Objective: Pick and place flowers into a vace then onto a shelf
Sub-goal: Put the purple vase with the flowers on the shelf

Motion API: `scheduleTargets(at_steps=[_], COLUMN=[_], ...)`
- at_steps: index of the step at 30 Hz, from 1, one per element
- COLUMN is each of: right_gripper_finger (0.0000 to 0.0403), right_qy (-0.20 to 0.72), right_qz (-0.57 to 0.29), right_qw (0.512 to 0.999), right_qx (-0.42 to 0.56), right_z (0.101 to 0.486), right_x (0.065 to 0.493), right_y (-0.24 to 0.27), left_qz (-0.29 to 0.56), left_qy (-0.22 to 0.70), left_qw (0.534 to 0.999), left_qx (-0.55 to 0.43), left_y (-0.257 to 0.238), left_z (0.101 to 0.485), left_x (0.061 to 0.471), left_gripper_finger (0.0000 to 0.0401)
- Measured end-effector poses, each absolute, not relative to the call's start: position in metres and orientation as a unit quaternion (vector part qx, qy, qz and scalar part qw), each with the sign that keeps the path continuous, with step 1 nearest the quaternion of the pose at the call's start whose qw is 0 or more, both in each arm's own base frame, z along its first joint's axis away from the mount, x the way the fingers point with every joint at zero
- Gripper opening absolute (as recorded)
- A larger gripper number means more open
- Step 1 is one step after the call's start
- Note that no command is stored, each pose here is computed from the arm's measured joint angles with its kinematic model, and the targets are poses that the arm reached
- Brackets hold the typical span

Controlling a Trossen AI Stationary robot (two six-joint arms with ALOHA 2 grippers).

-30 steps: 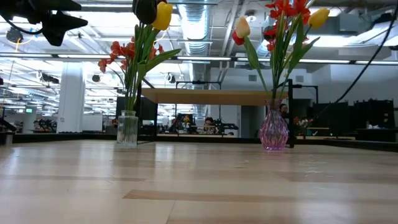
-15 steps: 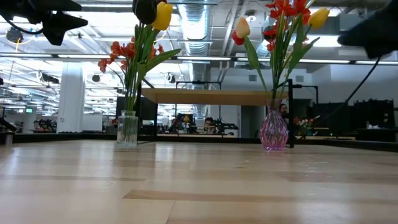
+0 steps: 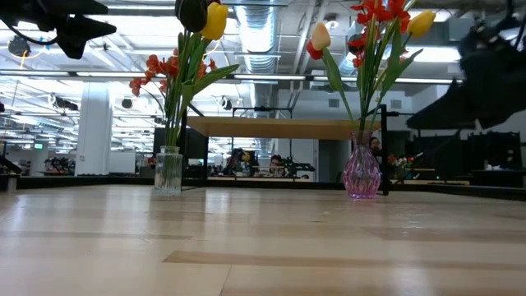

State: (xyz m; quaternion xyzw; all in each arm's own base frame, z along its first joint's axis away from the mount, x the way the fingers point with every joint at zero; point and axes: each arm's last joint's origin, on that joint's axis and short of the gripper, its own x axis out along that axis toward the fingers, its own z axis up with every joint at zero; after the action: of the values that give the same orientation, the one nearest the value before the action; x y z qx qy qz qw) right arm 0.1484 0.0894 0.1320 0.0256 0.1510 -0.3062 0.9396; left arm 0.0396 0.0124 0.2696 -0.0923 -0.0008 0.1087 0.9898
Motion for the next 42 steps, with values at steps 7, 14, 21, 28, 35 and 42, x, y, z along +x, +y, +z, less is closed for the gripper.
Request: scheduleTargets(at_steps=[7, 14, 21, 28, 35, 42], right_gripper_finger=[0.0199, 0.0268, 0.0279, 0.0279, 0.0279, 0.0279], right_qy=[0.119, 0.117, 0.151, 0.148, 0.136, 0.120], right_qz=[-0.378, -0.421, -0.431, -0.437, -0.464, -0.485], right_qw=[0.917, 0.898, 0.890, 0.886, 0.875, 0.866], right_qx=[0.045, 0.046, -0.019, -0.032, -0.012, 0.011], right_z=[0.116, 0.100, 0.098, 0.103, 0.105, 0.108], right_x=[0.173, 0.189, 0.204, 0.212, 0.218, 0.224], right_y=[0.079, 0.067, 0.064, 0.066, 0.054, 0.043], left_qz=[0.108, 0.108, 0.122, 0.123, 0.123, 0.123], left_qy=[-0.001, -0.001, -0.002, -0.002, -0.002, -0.002], left_qw=[0.990, 0.990, 0.988, 0.988, 0.988, 0.988], left_qx=[-0.092, -0.092, -0.092, -0.092, -0.092, -0.092], left_y=[0.012, 0.012, 0.013, 0.013, 0.013, 0.013], left_z=[0.270, 0.270, 0.270, 0.270, 0.270, 0.270], left_x=[0.040, 0.040, 0.039, 0.039, 0.039, 0.039], left_gripper_finger=[0.0183, 0.0183, 0.0183, 0.0183, 0.0183, 0.0183])
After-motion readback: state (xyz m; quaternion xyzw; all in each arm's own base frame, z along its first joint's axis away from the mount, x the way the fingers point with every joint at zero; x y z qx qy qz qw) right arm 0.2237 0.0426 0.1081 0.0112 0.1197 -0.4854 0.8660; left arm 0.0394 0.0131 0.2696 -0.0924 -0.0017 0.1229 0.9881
